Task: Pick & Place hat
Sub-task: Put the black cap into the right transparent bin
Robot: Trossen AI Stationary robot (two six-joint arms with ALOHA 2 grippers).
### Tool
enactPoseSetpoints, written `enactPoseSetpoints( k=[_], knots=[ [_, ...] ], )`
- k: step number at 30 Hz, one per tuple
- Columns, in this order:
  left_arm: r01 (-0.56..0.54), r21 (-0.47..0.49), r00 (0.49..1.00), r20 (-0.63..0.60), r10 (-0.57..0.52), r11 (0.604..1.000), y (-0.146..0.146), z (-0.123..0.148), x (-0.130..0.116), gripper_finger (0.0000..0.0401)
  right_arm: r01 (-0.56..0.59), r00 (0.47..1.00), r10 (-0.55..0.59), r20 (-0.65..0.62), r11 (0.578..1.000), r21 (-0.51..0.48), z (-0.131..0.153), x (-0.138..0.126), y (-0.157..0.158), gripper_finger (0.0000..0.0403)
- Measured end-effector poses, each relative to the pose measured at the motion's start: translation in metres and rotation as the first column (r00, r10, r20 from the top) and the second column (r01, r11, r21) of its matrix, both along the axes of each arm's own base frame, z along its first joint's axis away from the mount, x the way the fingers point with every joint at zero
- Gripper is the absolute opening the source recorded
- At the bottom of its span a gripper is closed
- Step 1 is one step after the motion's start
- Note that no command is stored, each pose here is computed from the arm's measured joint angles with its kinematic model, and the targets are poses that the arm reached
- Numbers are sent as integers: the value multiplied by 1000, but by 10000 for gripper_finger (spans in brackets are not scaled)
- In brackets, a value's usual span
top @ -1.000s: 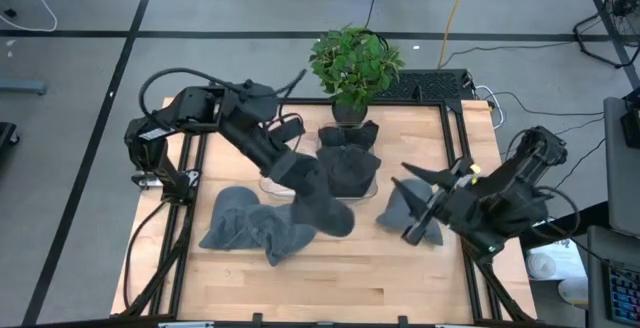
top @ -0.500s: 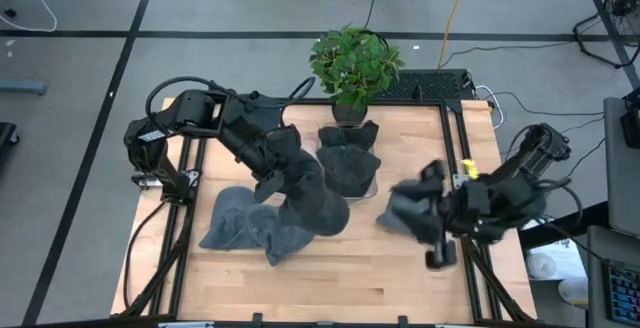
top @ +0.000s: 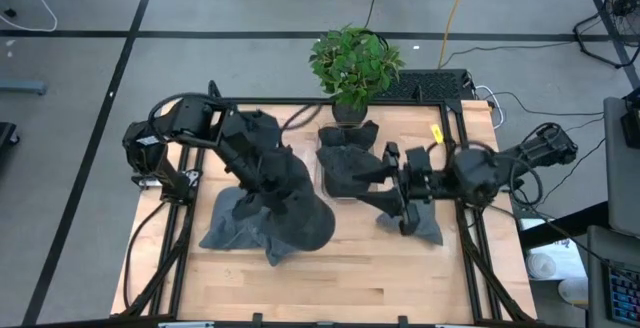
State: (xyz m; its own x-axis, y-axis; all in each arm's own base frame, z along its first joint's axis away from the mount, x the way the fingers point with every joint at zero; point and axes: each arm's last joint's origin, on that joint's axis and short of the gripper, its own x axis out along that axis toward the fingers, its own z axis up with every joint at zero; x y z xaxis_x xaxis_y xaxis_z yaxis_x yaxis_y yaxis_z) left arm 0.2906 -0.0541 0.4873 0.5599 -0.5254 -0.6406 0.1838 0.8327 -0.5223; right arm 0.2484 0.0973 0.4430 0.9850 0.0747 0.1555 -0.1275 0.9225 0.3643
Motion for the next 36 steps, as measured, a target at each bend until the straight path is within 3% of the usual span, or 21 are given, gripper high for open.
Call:
enactPoseSetpoints(
  k=[7,14,18,22,25,32,36],
  knots=[
    [136,213,989,27,-145,968,-16,-5,-11,10,-149,988,150,-42,988,30,-6,16,-34,232],
    [218,406,971,4,-240,887,-24,-10,-19,10,-215,968,225,-114,972,94,-26,48,-63,257],
    [264,528,945,27,-326,807,-30,-10,-20,10,-203,970,209,-127,977,63,-35,60,-72,261],
    [318,638,900,30,-435,701,-38,-11,-22,10,-213,973,216,-84,976,33,-35,67,-82,259],
    [331,709,874,19,-486,623,-43,-11,-24,10,-214,974,218,-67,975,63,-34,68,-90,260],
    [339,803,832,-13,-555,490,-47,-11,-26,10,-234,965,250,-78,957,171,-34,68,-103,259],
    [319,840,835,-29,-550,439,-46,-10,-25,10,-278,946,310,-98,927,251,-40,73,-102,261]
  ],
)
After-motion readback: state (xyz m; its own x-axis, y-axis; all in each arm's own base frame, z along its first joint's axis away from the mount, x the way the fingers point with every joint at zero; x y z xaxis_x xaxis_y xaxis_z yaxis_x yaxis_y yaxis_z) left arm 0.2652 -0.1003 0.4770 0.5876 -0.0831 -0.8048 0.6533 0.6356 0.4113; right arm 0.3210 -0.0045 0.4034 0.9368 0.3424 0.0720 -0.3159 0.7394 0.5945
